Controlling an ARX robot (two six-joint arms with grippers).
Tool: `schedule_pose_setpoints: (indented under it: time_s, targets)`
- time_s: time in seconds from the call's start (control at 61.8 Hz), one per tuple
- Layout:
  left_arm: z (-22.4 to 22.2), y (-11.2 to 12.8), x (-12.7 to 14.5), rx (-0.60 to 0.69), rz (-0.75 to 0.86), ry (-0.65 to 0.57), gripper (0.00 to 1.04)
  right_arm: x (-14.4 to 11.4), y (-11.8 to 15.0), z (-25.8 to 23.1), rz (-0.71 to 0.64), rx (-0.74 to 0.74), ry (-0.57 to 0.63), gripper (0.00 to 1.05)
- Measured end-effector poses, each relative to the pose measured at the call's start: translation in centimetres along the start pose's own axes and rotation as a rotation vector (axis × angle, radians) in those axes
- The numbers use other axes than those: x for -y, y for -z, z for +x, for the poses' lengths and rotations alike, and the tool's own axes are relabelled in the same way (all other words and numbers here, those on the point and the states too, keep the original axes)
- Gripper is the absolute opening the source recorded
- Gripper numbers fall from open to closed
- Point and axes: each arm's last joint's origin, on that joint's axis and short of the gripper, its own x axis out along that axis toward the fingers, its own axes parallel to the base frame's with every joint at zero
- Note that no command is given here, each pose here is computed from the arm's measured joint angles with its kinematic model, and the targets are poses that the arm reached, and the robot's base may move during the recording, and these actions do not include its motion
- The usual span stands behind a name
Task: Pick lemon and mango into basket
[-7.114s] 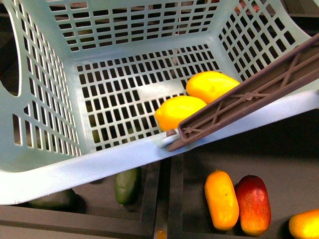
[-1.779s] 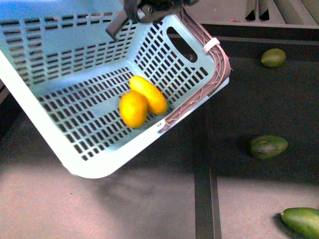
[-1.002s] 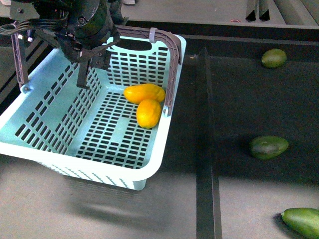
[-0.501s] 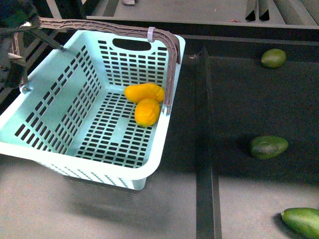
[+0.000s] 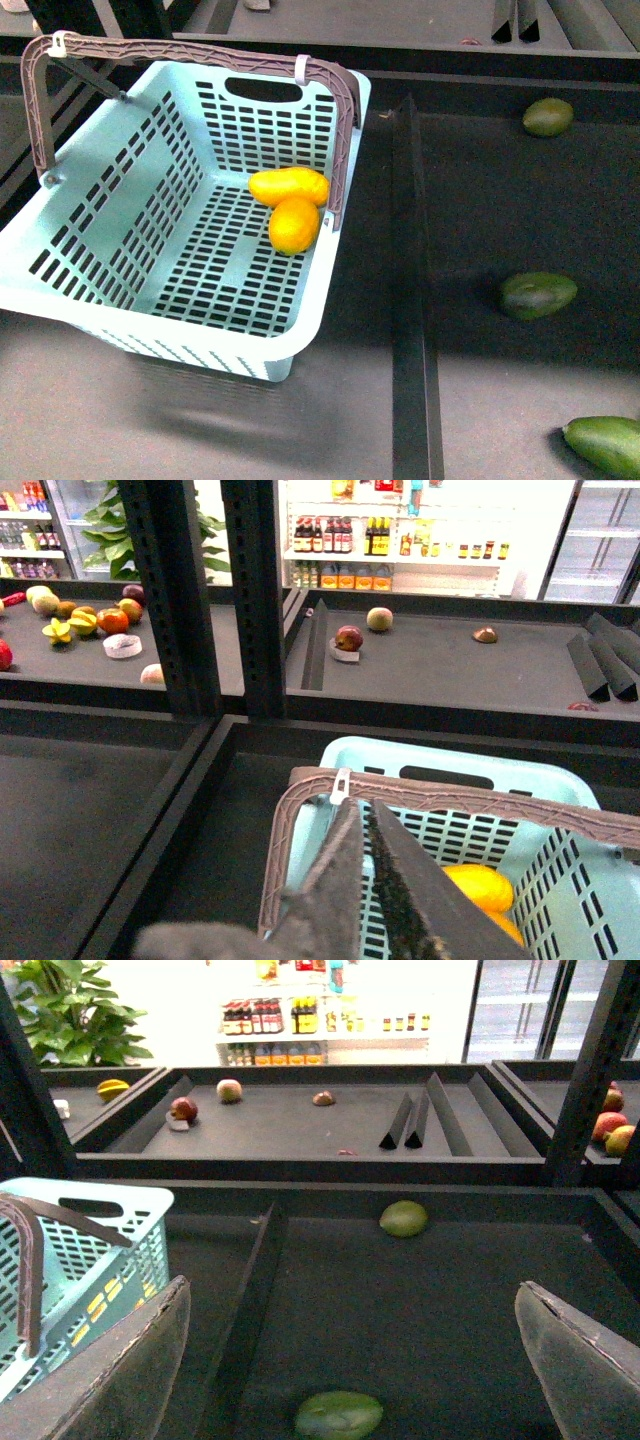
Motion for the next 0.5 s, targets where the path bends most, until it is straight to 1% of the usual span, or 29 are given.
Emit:
schedule_pose_setpoints:
  time_s: [0.081, 0.275, 0.307, 0.388, 0.501]
  targets:
    - [-1.1, 0.6, -0.5, -0.023, 0.006, -0.005, 0.04, 0.0, 0.0, 0.0, 0.0, 0.0, 0.0, 0.96]
    - [-3.2, 0.4, -1.4, -0.017, 0.008, -0.001, 0.04, 0.0, 0.0, 0.0, 0.0, 0.0, 0.0, 0.96]
    - [-3.5, 0.4, -1.6, -0.018, 0.008, 0.021, 0.03, 0.0, 0.0, 0.0, 0.0, 0.0, 0.0, 0.96]
    - [-4.2, 0.3, -2.4, -0.016, 0.009, -0.009, 0.03, 0.0, 0.0, 0.0, 0.0, 0.0, 0.0, 0.96]
    - [-5.4, 0.2, -2.4, -0.014, 0.01, -0.003, 0.03, 0.0, 0.0, 0.0, 0.0, 0.0, 0.0, 0.96]
